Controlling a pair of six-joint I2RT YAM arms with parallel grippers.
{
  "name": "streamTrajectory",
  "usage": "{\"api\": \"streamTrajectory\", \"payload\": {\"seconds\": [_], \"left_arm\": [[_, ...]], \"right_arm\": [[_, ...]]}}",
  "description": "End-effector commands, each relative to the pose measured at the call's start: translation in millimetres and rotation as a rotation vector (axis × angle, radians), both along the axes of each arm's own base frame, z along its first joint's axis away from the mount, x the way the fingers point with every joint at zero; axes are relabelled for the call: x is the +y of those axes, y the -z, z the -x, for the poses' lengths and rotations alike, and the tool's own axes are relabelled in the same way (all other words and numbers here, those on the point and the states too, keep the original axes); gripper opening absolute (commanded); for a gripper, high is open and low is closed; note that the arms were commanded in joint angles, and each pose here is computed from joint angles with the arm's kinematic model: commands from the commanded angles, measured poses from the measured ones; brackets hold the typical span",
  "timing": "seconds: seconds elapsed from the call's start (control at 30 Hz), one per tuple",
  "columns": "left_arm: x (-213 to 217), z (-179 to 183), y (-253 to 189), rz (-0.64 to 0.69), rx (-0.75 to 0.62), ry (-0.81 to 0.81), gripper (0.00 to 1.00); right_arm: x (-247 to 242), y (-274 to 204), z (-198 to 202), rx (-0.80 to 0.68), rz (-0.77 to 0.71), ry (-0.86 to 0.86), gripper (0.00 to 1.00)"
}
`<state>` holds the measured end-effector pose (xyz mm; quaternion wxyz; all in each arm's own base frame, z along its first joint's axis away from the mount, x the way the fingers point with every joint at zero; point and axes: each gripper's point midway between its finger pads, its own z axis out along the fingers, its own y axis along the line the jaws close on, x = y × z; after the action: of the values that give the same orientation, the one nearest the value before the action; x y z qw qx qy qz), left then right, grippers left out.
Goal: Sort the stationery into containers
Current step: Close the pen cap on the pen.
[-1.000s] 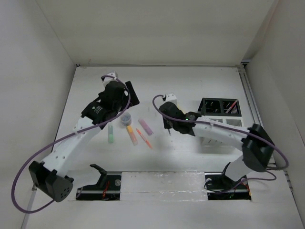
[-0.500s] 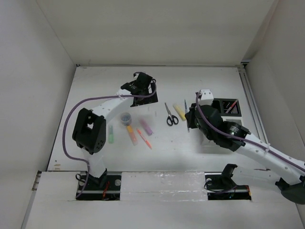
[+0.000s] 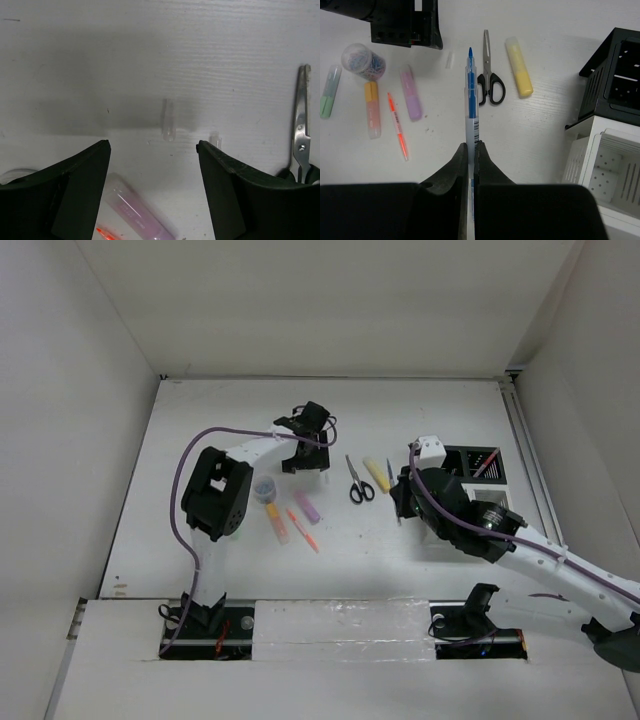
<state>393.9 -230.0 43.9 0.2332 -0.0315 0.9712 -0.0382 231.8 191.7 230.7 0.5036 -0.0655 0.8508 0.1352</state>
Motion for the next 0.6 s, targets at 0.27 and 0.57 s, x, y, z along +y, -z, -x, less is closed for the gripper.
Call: {"api": "streamTrajectory", "payload": {"seconds": [0.27,0.57], "left_arm": [[1,-18,4,-0.042,-0.012,-0.021,0.54],[6,-18,15,-0.101,0.001,-0.039,0.39]], "right_arm": [[6,-5,2,-0.023,-0.021,-0.035,0.0],[7,-9,5,-0.036,-0.039,-0.044,0.0]]}}
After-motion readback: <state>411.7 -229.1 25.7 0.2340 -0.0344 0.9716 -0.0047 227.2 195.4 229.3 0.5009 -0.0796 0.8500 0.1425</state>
